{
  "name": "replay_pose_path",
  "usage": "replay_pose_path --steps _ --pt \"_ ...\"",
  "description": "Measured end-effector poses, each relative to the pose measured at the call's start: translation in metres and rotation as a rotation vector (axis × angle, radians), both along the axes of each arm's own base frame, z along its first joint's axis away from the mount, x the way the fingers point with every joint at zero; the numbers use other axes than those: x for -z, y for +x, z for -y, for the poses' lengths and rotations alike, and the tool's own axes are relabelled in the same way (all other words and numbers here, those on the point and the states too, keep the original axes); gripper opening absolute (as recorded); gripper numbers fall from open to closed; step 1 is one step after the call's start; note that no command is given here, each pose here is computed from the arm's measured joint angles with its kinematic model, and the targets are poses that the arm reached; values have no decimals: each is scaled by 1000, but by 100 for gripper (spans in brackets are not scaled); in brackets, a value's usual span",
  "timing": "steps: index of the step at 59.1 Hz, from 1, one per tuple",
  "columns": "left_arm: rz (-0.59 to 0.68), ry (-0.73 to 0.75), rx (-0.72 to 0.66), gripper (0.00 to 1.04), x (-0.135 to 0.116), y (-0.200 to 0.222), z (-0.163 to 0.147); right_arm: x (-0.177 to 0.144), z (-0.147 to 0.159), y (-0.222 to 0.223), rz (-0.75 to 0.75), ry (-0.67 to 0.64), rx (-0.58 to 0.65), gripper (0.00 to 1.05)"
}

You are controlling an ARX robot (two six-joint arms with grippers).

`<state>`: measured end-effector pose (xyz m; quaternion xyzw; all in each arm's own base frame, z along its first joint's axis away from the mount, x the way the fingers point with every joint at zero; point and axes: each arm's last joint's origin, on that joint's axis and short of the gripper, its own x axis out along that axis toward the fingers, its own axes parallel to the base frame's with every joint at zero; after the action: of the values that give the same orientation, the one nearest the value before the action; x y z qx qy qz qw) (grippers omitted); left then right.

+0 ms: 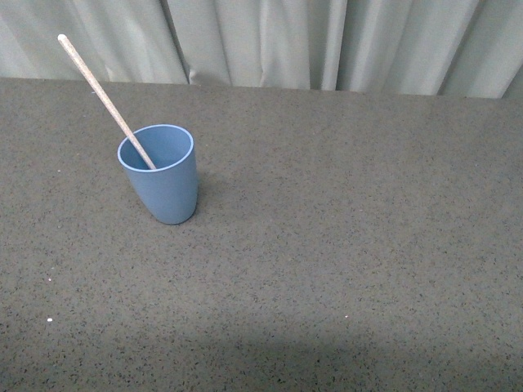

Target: Transfer chopsticks to blue cup

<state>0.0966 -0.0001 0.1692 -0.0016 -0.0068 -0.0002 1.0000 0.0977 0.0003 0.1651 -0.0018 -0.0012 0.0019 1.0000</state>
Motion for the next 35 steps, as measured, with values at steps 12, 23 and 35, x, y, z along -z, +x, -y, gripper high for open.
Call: replay_pose_path --steps 12,23,35 --pt "0 0 0 98 0 0 0 0 0 0 0 0 0 95" --pt "0 0 0 98 0 0 0 0 0 0 0 0 0 95" --pt "0 0 0 98 0 0 0 0 0 0 0 0 0 95"
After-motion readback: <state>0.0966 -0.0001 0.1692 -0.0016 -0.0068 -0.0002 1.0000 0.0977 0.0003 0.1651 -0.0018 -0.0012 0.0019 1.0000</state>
